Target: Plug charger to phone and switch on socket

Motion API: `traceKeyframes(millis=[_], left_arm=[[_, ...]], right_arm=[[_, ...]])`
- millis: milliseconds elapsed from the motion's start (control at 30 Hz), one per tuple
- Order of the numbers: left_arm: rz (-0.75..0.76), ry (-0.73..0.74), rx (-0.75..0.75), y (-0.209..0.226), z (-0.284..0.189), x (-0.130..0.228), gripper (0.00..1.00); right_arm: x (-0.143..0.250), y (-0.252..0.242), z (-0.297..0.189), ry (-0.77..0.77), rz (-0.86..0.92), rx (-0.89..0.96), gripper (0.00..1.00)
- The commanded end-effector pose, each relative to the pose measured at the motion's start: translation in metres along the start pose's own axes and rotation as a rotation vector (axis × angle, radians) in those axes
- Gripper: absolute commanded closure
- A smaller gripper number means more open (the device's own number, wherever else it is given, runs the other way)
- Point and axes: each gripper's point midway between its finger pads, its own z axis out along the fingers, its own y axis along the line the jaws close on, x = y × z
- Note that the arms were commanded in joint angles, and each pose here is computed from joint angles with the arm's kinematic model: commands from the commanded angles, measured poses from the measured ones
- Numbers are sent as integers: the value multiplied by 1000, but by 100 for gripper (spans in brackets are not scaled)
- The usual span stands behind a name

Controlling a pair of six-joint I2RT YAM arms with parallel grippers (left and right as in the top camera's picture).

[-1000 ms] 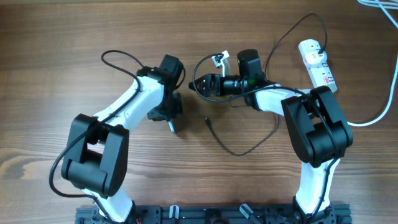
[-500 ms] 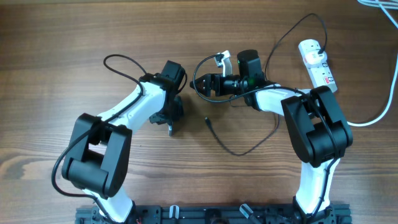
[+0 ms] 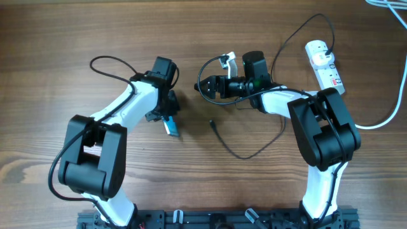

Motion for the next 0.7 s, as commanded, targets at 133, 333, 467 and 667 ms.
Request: traceKeyframes(millis=[133,333,467,667], left_arm=[[-19,10,14,-1,4,0,79],[-18,18,31,-4,2,2,84],[-19,1,44,-5,-4,-1,96],[-78,-56,87,-2,-31,-13,96]], right_arm=[[3,-3,3,6,-14,5,0],[3,-3,3,7,-12,6,0],[3,-3,3,7,-10,4,0],[1,-13,-5,3,95,19,1]])
